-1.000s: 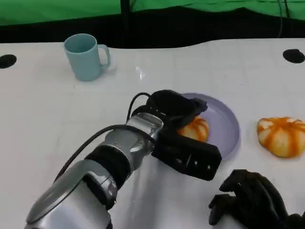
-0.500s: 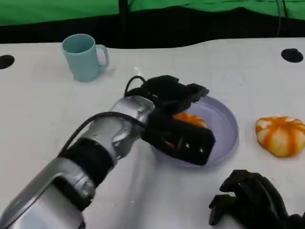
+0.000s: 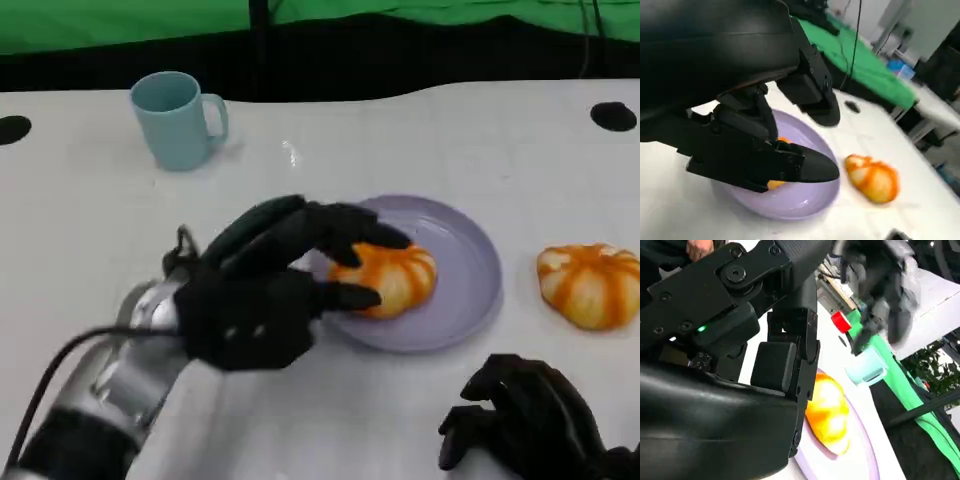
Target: Grasp the bread from the table and place it into the plate.
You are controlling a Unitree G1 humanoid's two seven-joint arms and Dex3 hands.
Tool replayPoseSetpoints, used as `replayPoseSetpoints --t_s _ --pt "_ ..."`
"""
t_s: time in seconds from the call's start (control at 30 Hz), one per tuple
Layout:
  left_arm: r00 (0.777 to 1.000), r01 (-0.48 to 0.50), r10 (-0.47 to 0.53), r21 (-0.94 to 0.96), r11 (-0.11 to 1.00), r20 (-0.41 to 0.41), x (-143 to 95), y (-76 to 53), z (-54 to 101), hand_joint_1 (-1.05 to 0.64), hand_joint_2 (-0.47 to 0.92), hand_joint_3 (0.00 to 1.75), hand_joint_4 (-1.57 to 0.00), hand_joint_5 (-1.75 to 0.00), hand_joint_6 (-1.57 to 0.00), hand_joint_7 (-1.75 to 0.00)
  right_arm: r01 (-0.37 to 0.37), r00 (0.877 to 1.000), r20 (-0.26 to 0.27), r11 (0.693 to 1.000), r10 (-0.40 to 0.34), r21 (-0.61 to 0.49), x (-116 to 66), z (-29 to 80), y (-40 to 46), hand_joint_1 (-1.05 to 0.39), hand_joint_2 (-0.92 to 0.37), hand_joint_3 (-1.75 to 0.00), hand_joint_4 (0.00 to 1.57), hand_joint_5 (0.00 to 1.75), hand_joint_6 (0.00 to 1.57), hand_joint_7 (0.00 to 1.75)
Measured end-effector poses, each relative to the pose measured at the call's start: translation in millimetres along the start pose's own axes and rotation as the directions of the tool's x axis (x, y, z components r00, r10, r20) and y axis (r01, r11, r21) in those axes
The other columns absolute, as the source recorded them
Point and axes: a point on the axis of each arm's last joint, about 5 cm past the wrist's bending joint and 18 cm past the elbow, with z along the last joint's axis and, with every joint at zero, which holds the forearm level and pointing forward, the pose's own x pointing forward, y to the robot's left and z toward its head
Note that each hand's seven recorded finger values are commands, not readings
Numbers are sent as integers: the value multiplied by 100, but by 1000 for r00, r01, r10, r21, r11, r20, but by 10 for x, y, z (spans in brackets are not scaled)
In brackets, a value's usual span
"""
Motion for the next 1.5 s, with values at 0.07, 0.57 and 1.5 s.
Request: replayPoseSetpoints --t_s 0.07,0.57,1.5 --pt "996 -74 78 -100 992 38 -98 -60 -61 -62 92 39 -65 -171 -62 -133 -1 1000 1 1000 1 1 3 -2 4 -105 -72 0 157 74 157 39" --pt "967 -202 252 -655 728 -18 -700 -408 -166 -67 92 37 -75 -175 -58 -175 2 1000 2 1000 -2 -1 -48 -6 9 -103 -73 -1 157 73 157 36" --pt "973 -214 152 -916 340 -171 -1157 -624 -271 -72 92 24 -91 -175 -68 -175 -2 1000 4 1000 2 4 -57 21 7 -103 -72 0 157 70 157 33"
